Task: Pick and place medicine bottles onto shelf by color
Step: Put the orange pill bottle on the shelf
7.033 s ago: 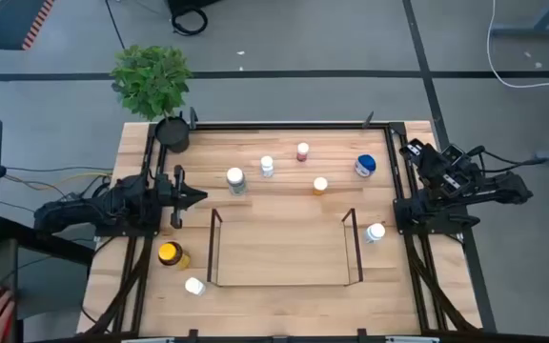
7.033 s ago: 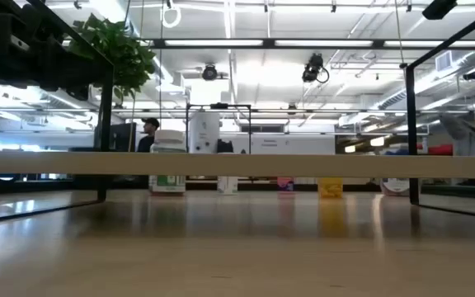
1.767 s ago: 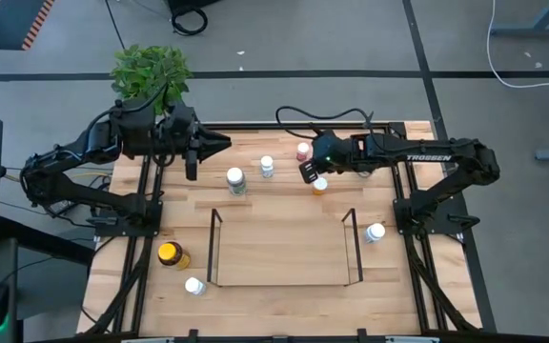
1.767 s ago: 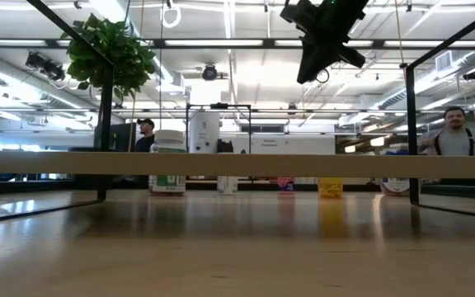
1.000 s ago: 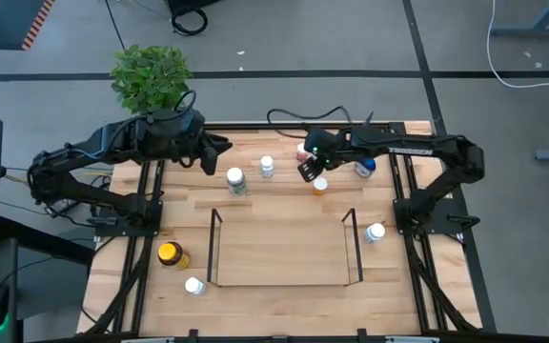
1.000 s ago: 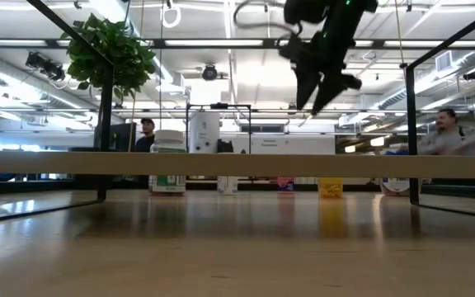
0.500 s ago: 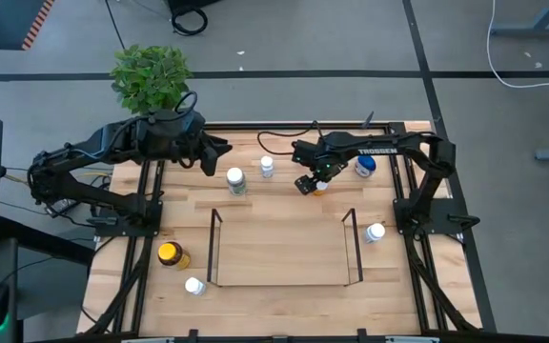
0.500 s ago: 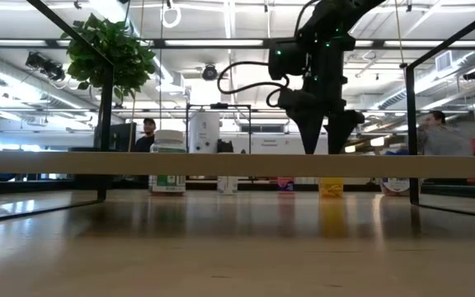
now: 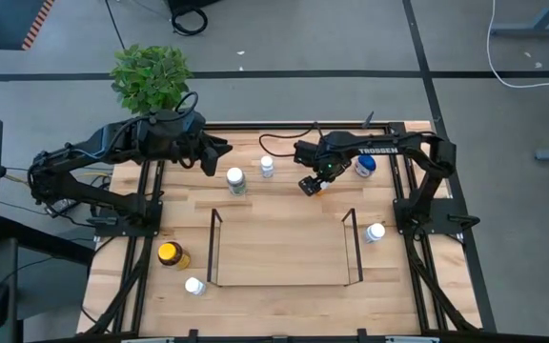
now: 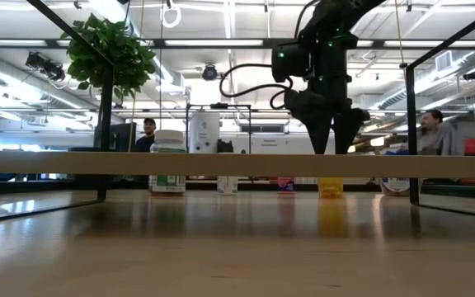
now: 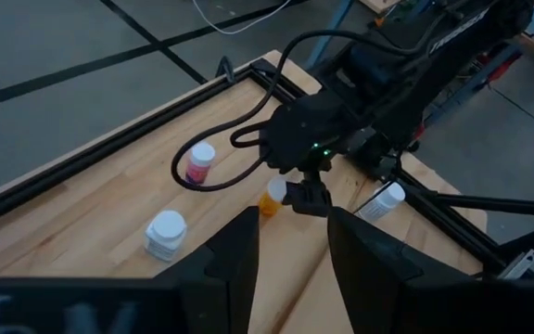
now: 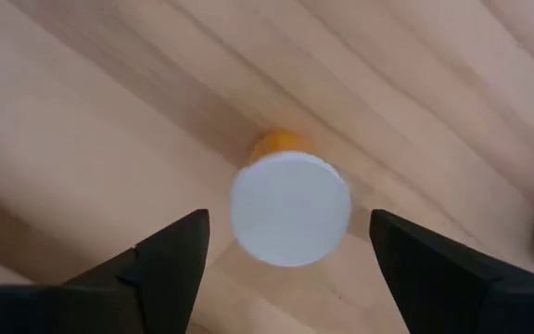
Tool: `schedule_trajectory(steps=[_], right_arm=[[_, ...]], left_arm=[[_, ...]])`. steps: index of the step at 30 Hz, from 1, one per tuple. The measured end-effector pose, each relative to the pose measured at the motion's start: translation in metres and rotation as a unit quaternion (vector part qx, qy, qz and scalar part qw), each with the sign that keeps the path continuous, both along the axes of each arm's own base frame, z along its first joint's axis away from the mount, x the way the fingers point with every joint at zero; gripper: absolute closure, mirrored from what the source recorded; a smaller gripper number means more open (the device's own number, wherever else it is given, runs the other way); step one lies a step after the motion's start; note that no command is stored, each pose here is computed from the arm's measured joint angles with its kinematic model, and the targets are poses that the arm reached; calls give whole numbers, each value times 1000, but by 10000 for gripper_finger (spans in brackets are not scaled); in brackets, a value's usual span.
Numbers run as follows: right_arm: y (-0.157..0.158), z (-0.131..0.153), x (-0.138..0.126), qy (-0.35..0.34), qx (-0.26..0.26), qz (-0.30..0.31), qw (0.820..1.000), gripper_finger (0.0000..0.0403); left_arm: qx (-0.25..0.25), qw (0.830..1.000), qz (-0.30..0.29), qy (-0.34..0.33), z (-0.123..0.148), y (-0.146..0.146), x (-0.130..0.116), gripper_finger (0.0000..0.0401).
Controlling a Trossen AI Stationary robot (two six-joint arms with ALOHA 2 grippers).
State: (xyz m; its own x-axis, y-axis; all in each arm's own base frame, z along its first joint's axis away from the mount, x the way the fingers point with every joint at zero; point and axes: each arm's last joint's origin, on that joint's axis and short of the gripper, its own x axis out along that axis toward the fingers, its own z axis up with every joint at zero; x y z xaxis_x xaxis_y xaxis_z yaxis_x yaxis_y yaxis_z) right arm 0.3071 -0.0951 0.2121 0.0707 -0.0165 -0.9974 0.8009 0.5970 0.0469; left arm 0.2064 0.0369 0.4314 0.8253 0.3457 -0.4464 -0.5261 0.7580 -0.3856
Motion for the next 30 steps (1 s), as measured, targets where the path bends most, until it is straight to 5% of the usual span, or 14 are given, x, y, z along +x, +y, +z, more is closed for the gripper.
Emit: schedule_trajectory(steps=[30], right_arm=[[-4,0,2,-9,-27,-2,1000,108]], left_arm=[[0,1000,0,0,0,0,0,262]])
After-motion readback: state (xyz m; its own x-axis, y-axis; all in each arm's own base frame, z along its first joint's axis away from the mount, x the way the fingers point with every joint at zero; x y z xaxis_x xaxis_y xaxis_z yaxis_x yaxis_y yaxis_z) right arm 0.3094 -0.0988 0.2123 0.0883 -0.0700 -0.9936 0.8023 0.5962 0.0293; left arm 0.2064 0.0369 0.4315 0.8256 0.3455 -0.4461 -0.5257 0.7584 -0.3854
